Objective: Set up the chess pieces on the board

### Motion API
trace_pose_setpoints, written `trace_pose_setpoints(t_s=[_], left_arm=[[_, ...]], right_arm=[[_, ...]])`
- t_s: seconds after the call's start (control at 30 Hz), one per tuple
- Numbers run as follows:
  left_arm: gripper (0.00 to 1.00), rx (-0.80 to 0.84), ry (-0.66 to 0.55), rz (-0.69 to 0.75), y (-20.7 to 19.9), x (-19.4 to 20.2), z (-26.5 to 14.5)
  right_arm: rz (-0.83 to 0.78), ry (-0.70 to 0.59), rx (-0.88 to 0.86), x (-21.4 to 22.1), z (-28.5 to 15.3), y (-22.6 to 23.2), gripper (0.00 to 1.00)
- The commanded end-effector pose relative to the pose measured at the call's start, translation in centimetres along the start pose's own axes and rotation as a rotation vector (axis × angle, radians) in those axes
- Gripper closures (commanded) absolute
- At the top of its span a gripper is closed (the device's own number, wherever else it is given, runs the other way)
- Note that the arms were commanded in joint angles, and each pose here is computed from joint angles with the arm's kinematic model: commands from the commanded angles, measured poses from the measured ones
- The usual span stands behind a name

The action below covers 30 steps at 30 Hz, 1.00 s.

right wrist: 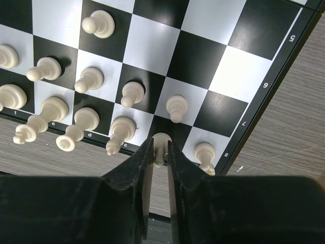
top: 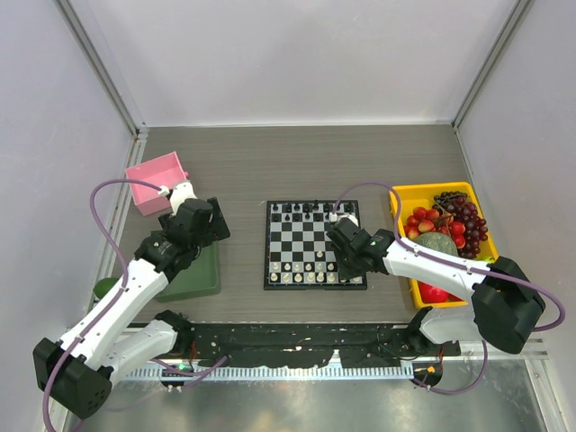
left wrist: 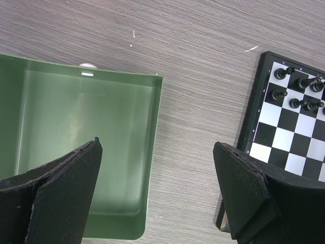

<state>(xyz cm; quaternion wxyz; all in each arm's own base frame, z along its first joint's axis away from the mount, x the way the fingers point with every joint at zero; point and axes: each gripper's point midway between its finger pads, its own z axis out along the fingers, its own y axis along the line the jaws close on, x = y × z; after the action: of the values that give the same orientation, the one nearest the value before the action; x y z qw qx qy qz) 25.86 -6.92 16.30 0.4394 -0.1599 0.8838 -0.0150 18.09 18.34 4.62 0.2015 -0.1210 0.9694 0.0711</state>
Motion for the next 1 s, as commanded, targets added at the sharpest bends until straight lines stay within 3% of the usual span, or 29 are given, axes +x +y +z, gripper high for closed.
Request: trace_pose_setpoints(t_s=[0.0, 0.17, 0.37, 0.97], left_arm=[[0.01, 0.016, -0.041, -0.035, -0.57, -1.42, -0.19], [0.01, 0.025, -0.037, -0.036, -0.85, -1.48, -0.16], [0.01, 0.028, -0.036, -0.035, -0.91, -1.45, -0.13], [0.01, 0.036, -0.036, -0.036, -1.19, -1.65, -0.14]], right_arm=[[-0.009, -0.01, -0.027, -0.18, -0.27, 0.25, 0.74], [-0.013, -0.006, -0.037, -0.1, -0.46, 0.38, 0.71], [-0.02, -0.015, -0.031, -0.32, -0.51, 0.27, 0.83], [-0.068, -0.017, -0.002, -0.45, -0.51, -0.38, 0.88]])
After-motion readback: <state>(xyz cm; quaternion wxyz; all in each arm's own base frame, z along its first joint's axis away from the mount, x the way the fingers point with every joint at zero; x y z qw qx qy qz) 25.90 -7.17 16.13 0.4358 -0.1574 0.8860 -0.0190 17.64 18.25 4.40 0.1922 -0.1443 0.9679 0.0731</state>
